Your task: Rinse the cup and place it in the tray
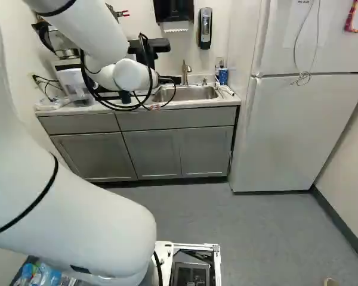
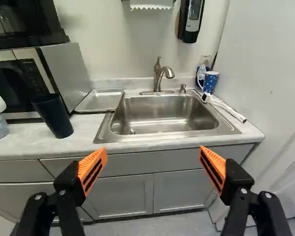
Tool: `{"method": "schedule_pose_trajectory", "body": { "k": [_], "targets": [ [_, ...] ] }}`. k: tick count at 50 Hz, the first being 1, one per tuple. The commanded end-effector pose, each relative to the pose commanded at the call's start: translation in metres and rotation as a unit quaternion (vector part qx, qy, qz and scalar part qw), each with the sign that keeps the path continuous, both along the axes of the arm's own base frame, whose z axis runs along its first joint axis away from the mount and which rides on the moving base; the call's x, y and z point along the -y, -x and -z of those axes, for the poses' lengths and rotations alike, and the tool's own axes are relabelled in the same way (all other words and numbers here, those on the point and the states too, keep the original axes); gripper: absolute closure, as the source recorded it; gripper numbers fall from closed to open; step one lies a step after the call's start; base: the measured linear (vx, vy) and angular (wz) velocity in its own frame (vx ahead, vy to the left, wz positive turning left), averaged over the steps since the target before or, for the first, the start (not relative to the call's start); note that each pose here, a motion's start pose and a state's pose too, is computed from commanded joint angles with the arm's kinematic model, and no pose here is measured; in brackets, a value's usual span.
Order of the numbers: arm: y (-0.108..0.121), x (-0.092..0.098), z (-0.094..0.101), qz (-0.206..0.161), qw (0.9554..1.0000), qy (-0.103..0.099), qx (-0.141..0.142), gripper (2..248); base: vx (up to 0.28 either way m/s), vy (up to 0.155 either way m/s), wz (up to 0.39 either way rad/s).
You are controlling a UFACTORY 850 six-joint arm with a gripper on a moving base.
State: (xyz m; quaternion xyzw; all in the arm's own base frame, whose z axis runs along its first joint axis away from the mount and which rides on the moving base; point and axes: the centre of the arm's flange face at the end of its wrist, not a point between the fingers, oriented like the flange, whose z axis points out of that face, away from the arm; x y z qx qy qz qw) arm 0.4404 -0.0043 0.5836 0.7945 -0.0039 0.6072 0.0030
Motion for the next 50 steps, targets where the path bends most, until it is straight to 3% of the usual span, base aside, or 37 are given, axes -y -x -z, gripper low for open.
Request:
{"method": "schedule_pose_trajectory", "body": {
  "k": [50],
  "targets": [
    [-0.011,0.0,-0.047,0.0,1.0,0.0,0.006,3,0.0,0.0,0.0]
  ]
}}
